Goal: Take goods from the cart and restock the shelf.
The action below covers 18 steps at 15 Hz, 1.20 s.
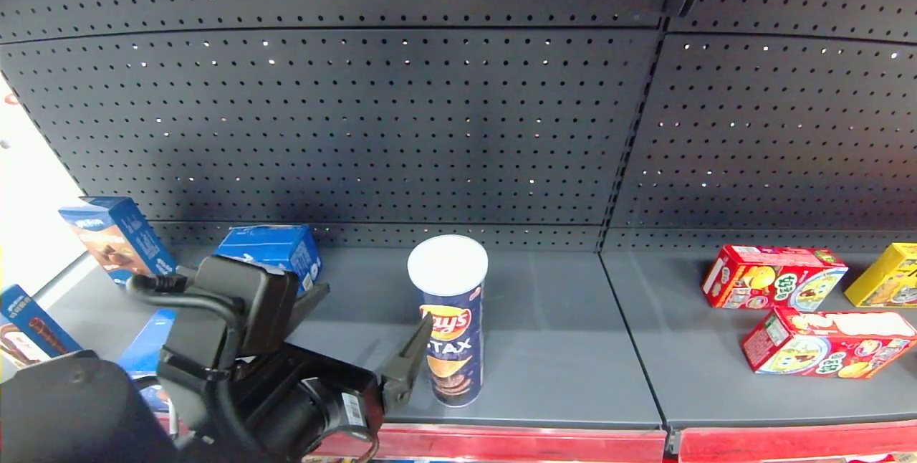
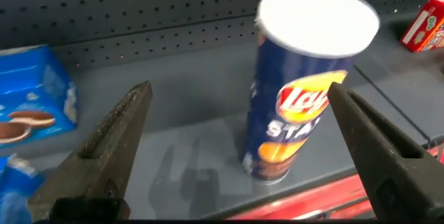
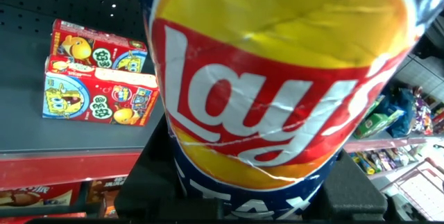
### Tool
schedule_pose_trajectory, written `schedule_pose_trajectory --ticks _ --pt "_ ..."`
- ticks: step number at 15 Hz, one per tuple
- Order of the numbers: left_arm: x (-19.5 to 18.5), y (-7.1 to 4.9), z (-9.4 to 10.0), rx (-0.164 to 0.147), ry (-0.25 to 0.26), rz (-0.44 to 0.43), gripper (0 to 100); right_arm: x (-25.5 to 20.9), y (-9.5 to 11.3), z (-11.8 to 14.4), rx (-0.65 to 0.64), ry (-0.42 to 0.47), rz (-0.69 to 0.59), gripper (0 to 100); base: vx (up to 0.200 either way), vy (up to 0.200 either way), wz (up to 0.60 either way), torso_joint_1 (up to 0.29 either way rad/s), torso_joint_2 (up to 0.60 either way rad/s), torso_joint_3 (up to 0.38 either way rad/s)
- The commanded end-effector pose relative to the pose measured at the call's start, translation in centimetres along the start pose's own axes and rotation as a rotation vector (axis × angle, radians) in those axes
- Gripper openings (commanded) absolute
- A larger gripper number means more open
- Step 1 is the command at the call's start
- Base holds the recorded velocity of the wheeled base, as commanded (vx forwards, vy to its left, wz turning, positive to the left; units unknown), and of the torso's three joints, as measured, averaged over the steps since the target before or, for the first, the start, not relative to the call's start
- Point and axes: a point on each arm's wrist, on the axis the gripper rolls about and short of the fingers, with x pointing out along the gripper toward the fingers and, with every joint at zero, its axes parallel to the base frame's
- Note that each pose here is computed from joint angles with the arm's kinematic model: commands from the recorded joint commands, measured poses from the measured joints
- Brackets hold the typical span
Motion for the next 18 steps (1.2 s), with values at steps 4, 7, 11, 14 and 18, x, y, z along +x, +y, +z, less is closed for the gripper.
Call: schedule_pose_trajectory --ticks 4,7,11,14,18 --pt "-0.8 3.1 1.2 -0.041 -0.058 0.101 100 0.0 0.0 -0.1 0.0 -0.001 -0.002 0 0.0 0.0 0.0 0.0 0.0 0.0" --pt "-0.9 3.9 1.7 -0.055 -0.081 0.136 100 0.0 0.0 -0.1 0.001 0.0 -0.001 0 0.0 0.0 0.0 0.0 0.0 0.0" --pt "-1.3 6.0 2.5 -0.08 -0.129 0.236 100 0.0 0.1 -0.1 0.004 -0.001 0.003 0 0.0 0.0 0.0 0.0 0.0 0.0" --pt "-0.2 8.3 3.8 -0.083 -0.158 0.381 100 0.0 0.1 -0.2 0.003 0.002 0.008 0 0.0 0.0 0.0 0.0 0.0 0.0" --pt "1.5 11.2 4.6 -0.064 -0.172 0.557 100 0.1 0.3 -0.5 -0.001 0.012 0.012 0 0.0 0.0 0.0 0.0 0.0 0.0"
